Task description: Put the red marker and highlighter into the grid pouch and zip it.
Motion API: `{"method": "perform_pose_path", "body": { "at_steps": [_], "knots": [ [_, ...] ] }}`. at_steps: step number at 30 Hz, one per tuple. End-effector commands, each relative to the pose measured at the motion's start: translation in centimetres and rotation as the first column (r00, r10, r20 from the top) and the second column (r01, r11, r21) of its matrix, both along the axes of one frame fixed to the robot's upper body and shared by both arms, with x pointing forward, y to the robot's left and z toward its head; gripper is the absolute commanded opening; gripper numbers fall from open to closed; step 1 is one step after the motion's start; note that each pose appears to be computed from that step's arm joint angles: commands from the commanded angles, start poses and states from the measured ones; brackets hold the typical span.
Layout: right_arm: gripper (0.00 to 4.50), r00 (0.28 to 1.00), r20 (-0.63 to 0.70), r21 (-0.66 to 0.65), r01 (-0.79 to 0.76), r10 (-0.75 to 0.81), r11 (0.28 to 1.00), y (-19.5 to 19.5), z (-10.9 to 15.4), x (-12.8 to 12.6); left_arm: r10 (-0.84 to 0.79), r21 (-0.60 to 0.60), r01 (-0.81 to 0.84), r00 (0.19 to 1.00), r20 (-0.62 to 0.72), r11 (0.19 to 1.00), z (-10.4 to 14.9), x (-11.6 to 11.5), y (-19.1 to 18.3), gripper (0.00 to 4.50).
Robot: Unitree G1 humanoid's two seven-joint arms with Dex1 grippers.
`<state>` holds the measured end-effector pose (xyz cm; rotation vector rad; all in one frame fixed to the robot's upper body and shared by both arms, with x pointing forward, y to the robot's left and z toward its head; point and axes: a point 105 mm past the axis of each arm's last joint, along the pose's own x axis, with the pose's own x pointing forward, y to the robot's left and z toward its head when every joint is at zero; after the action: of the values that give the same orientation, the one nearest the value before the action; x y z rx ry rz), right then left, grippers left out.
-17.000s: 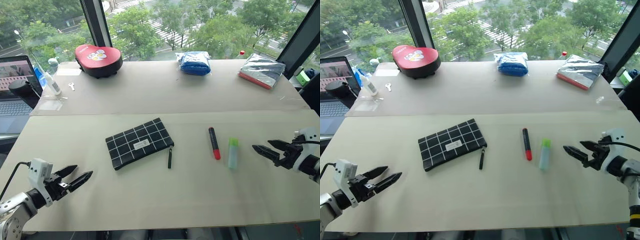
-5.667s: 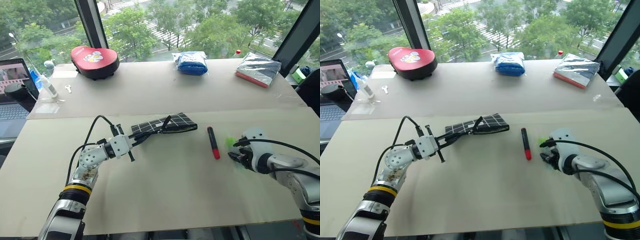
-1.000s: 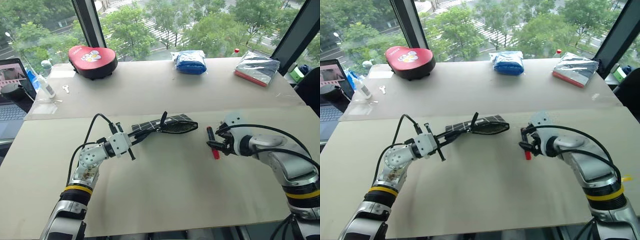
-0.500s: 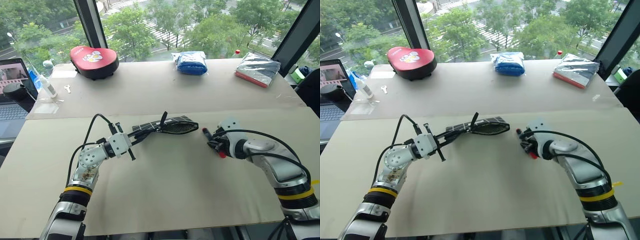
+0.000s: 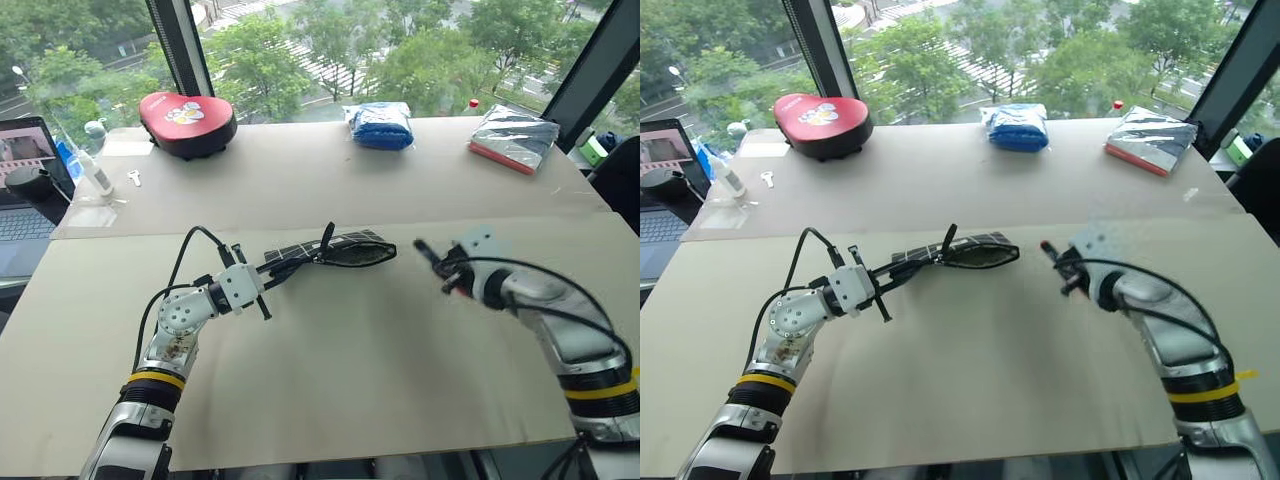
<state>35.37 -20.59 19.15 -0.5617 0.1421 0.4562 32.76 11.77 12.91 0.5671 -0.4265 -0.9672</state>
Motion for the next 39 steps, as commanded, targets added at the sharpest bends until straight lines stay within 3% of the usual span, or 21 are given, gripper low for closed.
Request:
{"method": "perform_pose_path", "body": {
  "at_steps": [1,4,7,9,17,25,35,39],
  "knots": [
    [0.47,0.952,0.179,-0.143,-0.224,0.248,0.964,3.0,4.9,-2.1,-0.007,-0.020,0.008,0.999,0.045,1.000,1.3,0.2,0.1,0.00],
    [0.47,0.905,0.159,-0.249,-0.350,0.395,0.903,4.8,4.8,-3.7,-0.010,-0.019,0.011,0.999,0.045,1.000,1.3,0.2,0.1,0.00],
    [0.47,0.846,0.021,-0.438,-0.471,0.532,0.766,6.6,1.4,-5.3,-0.013,-0.020,0.014,0.999,0.047,1.000,1.3,0.3,0.0,0.00],
    [0.47,0.841,-0.029,-0.502,-0.479,0.540,0.720,6.4,-0.2,-5.1,-0.015,-0.021,0.016,0.999,0.047,1.000,1.3,0.3,-0.1,0.00],
    [0.47,0.845,0.000,-0.581,-0.435,0.534,0.688,6.6,-0.9,-2.8,-0.019,-0.018,0.020,0.999,0.048,1.000,1.2,0.2,-0.1,0.00],
    [0.47,0.814,0.002,-0.595,-0.466,0.581,0.655,8.2,-0.9,-2.2,-0.022,-0.011,0.023,0.999,0.044,1.000,1.0,-0.1,-0.1,0.00],
    [0.47,0.738,-0.025,-0.650,-0.524,0.674,0.550,13.1,-2.2,-1.4,-0.023,-0.011,0.024,0.999,0.044,1.000,1.0,0.1,-0.3,0.00],
    [0.47,0.717,-0.012,-0.643,-0.540,0.697,0.543,14.7,-2.5,-1.2,-0.019,-0.014,0.020,0.999,0.046,1.000,1.1,0.2,-0.2,0.00]
  ]
}}
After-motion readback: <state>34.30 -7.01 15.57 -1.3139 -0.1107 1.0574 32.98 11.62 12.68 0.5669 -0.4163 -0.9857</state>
